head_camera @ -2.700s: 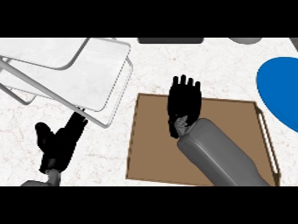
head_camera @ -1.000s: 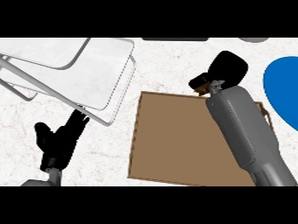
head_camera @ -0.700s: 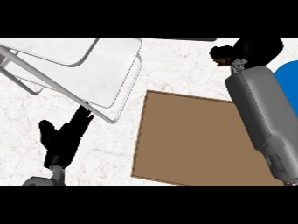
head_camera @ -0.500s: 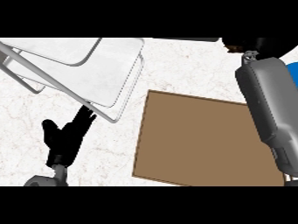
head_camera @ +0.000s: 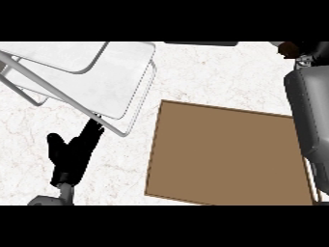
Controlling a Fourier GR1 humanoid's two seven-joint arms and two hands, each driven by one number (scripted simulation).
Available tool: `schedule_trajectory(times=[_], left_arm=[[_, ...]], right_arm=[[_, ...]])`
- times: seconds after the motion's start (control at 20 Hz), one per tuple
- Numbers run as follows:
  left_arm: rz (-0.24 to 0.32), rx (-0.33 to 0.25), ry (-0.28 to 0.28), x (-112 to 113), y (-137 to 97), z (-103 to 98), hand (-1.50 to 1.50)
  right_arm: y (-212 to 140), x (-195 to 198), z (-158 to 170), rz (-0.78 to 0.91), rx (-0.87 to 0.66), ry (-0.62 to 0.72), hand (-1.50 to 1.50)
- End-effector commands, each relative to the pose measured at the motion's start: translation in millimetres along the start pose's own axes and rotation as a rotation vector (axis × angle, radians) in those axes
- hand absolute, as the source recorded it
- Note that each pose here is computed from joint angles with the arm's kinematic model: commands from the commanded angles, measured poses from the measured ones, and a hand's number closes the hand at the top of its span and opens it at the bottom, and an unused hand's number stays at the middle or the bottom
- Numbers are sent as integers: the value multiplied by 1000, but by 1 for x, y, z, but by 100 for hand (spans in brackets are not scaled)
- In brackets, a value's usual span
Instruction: Pick the sweet potato from the tray and place it in the plate
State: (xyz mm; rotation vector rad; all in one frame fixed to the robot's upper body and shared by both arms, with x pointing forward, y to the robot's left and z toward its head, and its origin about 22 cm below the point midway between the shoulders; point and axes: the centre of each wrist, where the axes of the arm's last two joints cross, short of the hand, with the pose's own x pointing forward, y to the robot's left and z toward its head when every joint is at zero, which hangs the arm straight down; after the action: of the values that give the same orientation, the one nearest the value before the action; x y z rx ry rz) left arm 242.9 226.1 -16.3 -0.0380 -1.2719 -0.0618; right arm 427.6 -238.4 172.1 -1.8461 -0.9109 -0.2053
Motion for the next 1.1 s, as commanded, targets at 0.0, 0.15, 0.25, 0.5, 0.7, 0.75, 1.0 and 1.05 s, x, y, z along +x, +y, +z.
schedule_trajectory(times=[0.0,0.15,0.25,0.5,0.7,0.75,1.0,1.05], left_arm=[[13,2,53,-11,-3,2,0],[6,27,52,1,-1,-4,0],[8,24,56,-12,-6,3,0],[21,37,62,-16,-4,2,0],[23,25,78,-12,5,3,0],[9,33,69,-3,4,-1,0],[22,38,82,-10,8,2,0],[16,48,71,-20,2,1,0]], right_arm=[[11,-22,-15,-167,-142,269,150],[27,-48,-21,-131,-181,276,150],[31,-70,-36,-99,-251,279,150],[49,-119,-42,-82,-315,324,150],[59,-148,-58,-68,-340,336,150],[59,-158,-65,-75,-354,345,150],[68,-184,-78,-82,-362,365,150],[69,-201,-87,-80,-387,367,150]])
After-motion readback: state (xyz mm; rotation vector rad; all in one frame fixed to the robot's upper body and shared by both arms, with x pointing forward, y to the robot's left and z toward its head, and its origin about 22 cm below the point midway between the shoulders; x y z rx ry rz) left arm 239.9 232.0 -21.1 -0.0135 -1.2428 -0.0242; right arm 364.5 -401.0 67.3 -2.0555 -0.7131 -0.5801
